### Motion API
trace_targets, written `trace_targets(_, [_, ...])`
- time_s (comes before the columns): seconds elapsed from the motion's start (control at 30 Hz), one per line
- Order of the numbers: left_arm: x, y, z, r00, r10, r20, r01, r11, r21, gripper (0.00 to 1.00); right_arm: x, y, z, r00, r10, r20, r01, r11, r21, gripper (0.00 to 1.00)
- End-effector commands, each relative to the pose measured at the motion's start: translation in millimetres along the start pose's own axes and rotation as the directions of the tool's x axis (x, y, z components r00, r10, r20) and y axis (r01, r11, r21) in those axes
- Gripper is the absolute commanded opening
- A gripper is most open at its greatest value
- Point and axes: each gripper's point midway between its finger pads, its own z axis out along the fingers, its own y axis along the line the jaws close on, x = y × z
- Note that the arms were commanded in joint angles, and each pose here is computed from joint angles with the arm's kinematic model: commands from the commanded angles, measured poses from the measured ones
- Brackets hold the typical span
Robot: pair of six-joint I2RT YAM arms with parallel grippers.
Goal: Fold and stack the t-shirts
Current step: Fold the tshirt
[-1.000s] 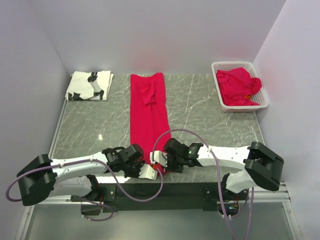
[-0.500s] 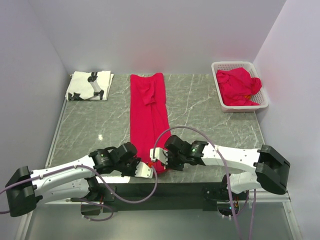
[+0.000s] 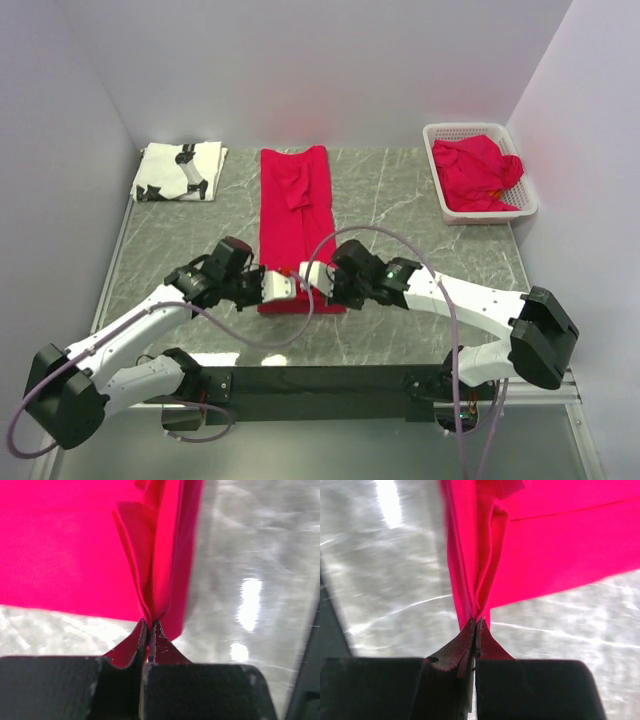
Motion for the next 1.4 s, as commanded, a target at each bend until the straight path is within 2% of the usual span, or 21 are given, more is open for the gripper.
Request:
trace_targets(0.0, [-14, 40, -9, 0.996, 0.065, 0.063, -0.06, 0.996, -0.072, 0.01, -15, -47, -5, 0.999, -0.027, 0.029, 0.024, 0.994, 0.102, 0.0])
trace_targets(0.3, [-7, 109, -2, 0.986, 0.139, 0.087, -0.119, 0.971, -0.208, 0.01, -17, -124, 9, 0.999, -0.045, 0.025, 0.04, 0.982, 0.185, 0.0])
trace_targets(0.67, [15, 176, 17, 0.981, 0.18, 0.066, -0.16, 0.957, -0.243, 0.01, -32, -191, 29, 0.996, -0.078, 0.041, 0.067, 0.973, 0.223, 0.0])
trace_targets(0.9, [28, 198, 37, 0.981, 0.185, 0.059, -0.166, 0.958, -0.235, 0.01, -33, -216, 47, 0.997, -0.072, 0.033, 0.062, 0.972, 0.227, 0.0])
trace_targets(1.37, [42, 230, 55, 0.982, 0.183, 0.05, -0.165, 0.955, -0.246, 0.01, -20, -236, 63, 0.999, -0.045, 0.003, 0.043, 0.97, 0.24, 0.0])
